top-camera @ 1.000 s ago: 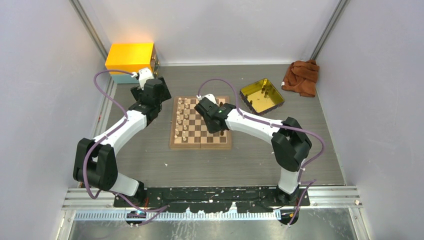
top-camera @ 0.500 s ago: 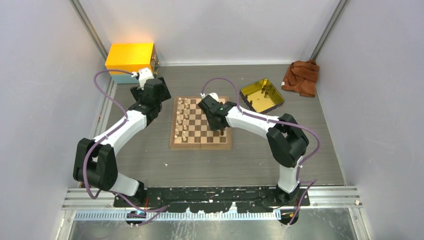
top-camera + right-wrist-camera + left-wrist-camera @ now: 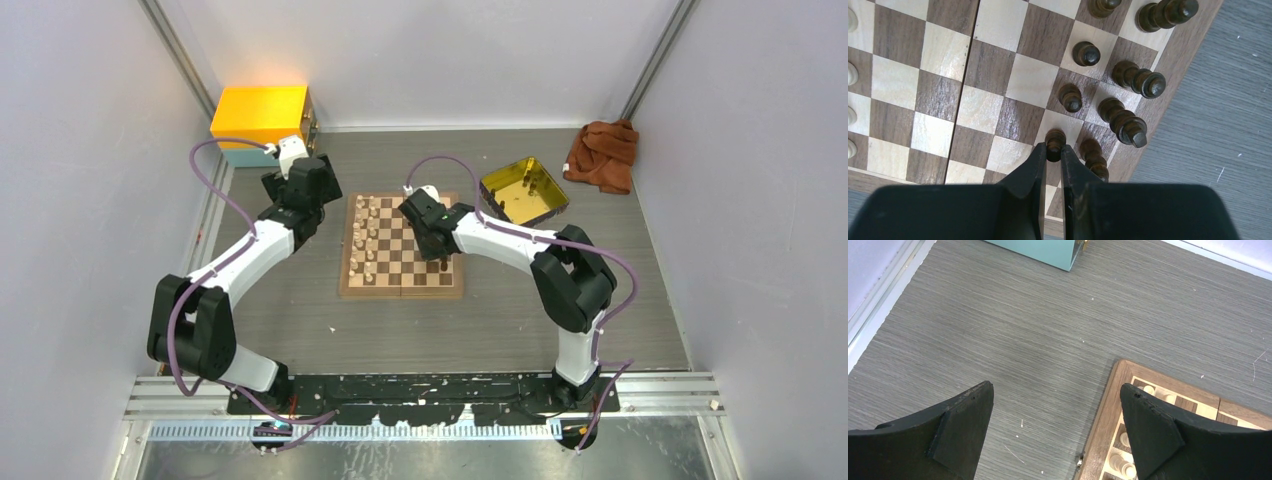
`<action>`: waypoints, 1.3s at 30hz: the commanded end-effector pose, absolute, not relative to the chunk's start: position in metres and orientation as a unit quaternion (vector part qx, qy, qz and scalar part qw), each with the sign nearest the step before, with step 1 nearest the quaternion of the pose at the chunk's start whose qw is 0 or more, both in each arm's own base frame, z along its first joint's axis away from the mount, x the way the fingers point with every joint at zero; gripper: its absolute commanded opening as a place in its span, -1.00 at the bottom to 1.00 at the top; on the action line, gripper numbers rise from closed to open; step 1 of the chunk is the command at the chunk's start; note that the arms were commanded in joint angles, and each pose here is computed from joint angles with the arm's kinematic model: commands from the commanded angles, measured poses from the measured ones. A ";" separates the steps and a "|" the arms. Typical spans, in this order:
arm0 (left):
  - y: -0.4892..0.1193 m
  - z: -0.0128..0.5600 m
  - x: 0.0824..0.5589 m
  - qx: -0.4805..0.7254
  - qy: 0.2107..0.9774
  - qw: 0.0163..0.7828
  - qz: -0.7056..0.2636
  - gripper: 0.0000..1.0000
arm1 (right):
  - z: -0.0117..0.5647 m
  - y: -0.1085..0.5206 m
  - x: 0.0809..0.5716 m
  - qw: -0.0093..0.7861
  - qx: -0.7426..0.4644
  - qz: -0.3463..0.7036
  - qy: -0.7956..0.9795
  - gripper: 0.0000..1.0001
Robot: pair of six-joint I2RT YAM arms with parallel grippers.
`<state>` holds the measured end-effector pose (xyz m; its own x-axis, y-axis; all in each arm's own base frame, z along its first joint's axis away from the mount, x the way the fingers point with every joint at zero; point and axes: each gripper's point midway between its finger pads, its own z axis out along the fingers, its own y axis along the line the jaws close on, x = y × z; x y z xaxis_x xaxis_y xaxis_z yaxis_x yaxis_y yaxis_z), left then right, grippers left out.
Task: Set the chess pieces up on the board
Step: Place the chess piece on the chessboard.
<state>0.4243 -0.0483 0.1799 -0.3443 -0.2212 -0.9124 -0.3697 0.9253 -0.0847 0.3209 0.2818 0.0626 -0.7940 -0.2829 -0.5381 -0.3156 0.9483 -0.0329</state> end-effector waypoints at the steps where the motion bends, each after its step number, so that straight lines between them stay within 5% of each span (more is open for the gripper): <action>1: -0.045 0.198 0.435 -0.193 0.797 0.568 0.070 0.95 | 0.062 0.286 0.327 0.288 -0.149 0.039 0.945 -0.99; 8: -0.046 0.197 0.435 -0.192 0.797 0.568 0.069 0.94 | 0.059 0.285 0.327 0.285 -0.150 0.036 0.946 -0.93; 18: -0.047 0.198 0.437 -0.191 0.797 0.569 0.066 0.94 | 0.063 0.282 0.327 0.288 -0.152 0.035 0.945 -0.40; 39: -0.047 0.200 0.436 -0.191 0.797 0.570 0.064 0.94 | 0.113 0.288 0.332 0.319 -0.165 0.053 0.932 -0.35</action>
